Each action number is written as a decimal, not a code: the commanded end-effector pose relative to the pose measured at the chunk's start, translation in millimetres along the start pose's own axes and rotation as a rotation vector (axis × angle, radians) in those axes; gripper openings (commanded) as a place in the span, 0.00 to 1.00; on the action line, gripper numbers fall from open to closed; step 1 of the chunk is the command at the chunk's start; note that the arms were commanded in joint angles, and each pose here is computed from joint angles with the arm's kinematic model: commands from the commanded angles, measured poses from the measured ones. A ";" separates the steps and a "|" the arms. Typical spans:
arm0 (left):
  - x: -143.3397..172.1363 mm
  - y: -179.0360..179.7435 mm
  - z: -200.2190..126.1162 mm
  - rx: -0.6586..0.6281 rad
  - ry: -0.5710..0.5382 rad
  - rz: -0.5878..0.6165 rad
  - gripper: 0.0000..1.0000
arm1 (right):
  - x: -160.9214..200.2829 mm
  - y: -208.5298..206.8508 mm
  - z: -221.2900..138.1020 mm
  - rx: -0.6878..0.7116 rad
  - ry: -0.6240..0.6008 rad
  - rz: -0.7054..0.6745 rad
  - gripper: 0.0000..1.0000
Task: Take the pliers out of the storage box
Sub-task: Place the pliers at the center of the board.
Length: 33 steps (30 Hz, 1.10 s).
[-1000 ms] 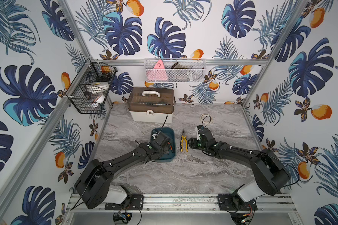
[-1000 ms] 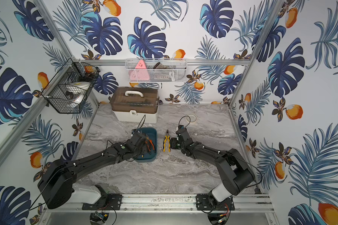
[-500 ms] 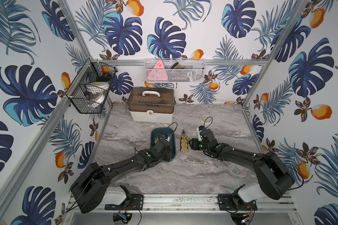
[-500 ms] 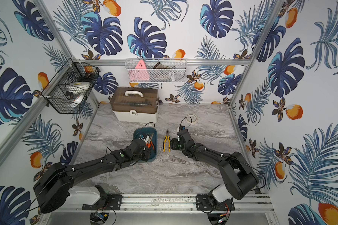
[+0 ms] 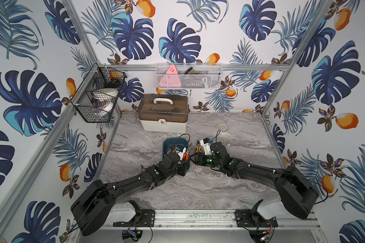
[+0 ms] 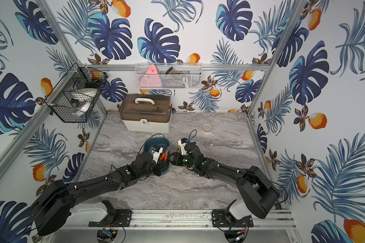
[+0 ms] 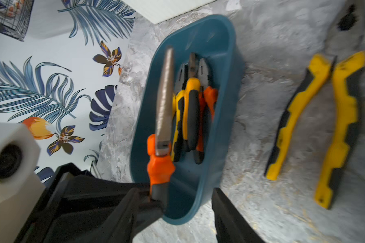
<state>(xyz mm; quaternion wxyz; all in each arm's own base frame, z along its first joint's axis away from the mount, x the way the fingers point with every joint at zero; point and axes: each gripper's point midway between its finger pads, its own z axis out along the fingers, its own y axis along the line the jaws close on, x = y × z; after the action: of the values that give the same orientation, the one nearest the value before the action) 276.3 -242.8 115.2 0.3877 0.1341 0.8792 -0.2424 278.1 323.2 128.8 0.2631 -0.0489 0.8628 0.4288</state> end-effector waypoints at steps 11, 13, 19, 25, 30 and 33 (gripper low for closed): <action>-18.3 -13.7 -7.0 0.069 -0.081 0.003 0.00 | -10.3 23.2 27.7 -0.089 -0.037 0.065 0.56; -17.5 -15.1 -6.0 0.077 -0.077 0.003 0.00 | -9.6 26.2 29.3 -0.097 -0.038 0.065 0.54; -17.9 -15.4 -6.2 0.078 -0.078 0.003 0.00 | -4.0 31.7 35.0 -0.105 -0.027 0.058 0.50; -19.6 -14.9 -9.4 0.077 -0.089 0.003 0.00 | -1.0 34.2 37.8 -0.111 -0.023 0.055 0.39; -20.5 -14.3 -12.5 0.077 -0.101 0.002 0.00 | 0.3 39.3 39.4 -0.123 -0.016 0.036 0.19; -21.9 -12.3 -16.5 0.070 -0.121 -0.005 0.05 | 2.3 43.8 39.3 -0.122 -0.007 0.010 0.04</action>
<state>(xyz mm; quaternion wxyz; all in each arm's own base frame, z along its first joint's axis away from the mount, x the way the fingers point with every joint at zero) 268.8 -239.8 125.0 0.4010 0.1356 0.8678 -0.2603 285.1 368.5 123.8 0.2598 -0.0345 0.8497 0.4575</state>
